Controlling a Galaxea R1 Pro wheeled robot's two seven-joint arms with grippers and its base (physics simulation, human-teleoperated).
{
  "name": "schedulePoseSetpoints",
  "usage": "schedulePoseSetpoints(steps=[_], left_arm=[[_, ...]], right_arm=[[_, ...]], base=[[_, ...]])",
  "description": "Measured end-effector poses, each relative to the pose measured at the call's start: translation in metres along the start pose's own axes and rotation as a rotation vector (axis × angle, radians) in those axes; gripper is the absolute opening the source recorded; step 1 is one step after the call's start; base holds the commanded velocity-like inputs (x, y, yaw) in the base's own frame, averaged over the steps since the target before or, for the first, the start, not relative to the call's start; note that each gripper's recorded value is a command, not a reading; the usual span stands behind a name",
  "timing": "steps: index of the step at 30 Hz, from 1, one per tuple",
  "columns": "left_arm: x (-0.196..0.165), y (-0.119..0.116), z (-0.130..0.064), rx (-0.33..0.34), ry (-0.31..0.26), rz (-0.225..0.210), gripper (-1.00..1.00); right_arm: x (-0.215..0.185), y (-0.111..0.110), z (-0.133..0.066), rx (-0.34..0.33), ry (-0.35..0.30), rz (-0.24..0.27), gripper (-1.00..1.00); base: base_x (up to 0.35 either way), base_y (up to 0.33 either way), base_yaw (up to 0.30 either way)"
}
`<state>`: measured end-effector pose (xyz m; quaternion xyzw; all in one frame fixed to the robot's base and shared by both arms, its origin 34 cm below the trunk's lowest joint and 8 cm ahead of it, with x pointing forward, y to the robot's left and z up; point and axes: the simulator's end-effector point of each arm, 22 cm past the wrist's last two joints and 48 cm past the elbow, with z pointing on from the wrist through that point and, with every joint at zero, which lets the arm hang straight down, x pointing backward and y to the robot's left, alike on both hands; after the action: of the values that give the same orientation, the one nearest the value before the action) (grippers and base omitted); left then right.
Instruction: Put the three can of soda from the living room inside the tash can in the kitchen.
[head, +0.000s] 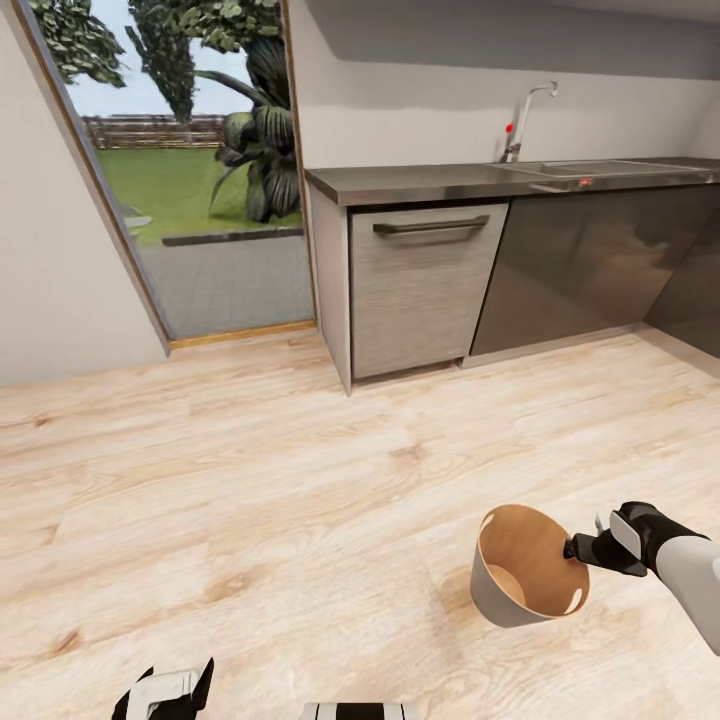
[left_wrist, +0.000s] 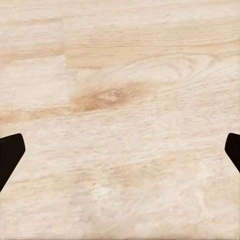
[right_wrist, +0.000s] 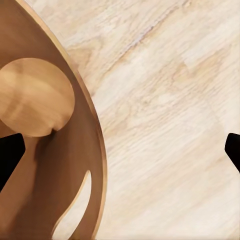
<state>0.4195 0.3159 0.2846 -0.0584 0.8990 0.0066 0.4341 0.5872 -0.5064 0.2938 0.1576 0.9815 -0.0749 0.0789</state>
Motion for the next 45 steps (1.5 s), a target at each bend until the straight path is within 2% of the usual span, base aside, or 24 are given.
schedulePoseSetpoints(steps=[10,29,45], left_arm=[[0.0,0.0,0.0,-0.001,-0.001,0.0,1.0],[0.0,0.001,0.0,-0.004,0.0,0.0,1.0],[0.03,0.002,0.002,-0.006,0.07,0.009,1.0]], right_arm=[[0.0,0.0,0.0,0.0,0.001,-0.001,1.0],[0.003,0.001,0.001,0.0,0.003,-0.003,1.0],[0.018,-0.004,0.029,0.025,0.051,-0.012,1.0]], base=[[-0.005,0.007,0.0],[0.109,0.086,0.0],[0.001,0.001,0.0]])
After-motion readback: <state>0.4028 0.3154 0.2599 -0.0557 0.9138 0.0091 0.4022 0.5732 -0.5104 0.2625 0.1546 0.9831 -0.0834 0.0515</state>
